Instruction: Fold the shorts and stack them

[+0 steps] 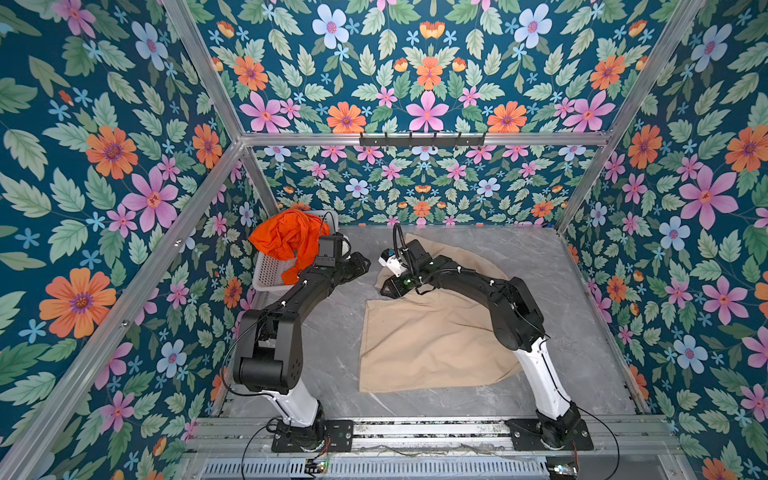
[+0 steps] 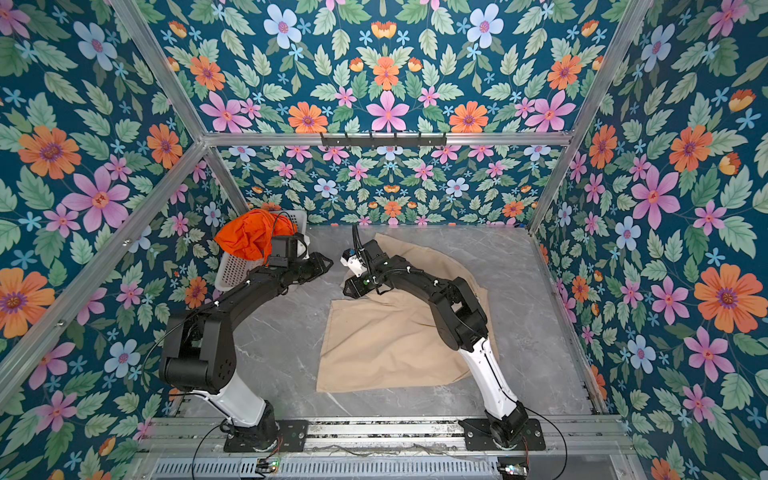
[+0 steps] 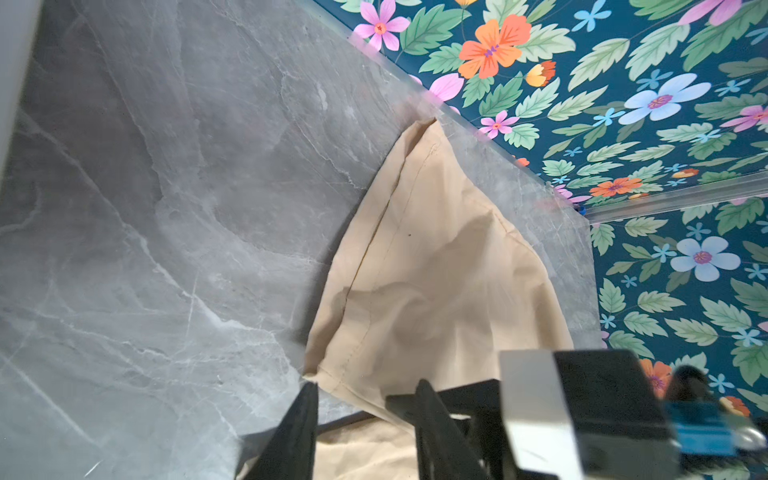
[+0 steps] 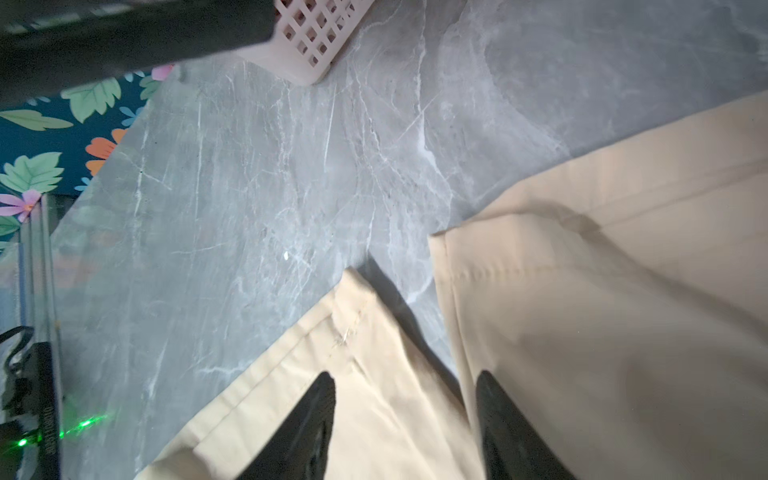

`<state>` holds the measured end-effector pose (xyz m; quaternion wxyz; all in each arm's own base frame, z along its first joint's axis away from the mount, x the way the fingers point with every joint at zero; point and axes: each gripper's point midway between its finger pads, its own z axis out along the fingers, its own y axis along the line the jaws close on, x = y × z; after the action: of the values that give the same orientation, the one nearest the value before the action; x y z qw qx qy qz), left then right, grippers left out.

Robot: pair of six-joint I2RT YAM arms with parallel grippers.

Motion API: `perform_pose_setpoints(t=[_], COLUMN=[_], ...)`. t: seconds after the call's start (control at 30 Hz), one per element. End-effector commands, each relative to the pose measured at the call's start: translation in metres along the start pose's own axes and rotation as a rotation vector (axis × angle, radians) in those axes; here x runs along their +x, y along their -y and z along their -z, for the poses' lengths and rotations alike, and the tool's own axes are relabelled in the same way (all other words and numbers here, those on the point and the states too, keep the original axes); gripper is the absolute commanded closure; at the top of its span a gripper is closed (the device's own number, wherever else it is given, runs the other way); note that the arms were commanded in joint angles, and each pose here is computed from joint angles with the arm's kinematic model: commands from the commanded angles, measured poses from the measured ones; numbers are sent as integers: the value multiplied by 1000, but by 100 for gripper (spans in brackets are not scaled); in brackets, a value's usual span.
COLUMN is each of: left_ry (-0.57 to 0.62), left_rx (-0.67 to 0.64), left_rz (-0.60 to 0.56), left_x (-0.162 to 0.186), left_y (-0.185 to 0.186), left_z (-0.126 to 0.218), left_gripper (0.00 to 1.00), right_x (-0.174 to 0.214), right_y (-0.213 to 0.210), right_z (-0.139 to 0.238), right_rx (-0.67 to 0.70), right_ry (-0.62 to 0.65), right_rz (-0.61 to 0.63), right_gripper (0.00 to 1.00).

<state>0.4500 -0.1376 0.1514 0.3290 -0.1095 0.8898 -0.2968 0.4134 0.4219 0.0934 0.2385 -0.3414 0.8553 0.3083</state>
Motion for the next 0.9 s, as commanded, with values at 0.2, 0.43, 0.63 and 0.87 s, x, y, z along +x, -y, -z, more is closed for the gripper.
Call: perform_pose_setpoints(t=[0.2,0.43,0.63,0.87], left_ry=[-97,-177,-210,-250], left_rx=[83,108,58,-43], left_rz=[-39,-55,-40,-34], left_x=[26,46,60,82], left_y=[32,48,30,-5], left_z=[-40,-89,-111,-124], left_gripper=[60,61,61,62], right_x=[5,81,107,136], right_y=[82,195,258,293], right_z=[117,179,200,191], right_rx=[186,361,386,436], right_ry=[185,199,216,85], right_rz=[-354,-786,-967,-1107], right_gripper=[46,46,46,46])
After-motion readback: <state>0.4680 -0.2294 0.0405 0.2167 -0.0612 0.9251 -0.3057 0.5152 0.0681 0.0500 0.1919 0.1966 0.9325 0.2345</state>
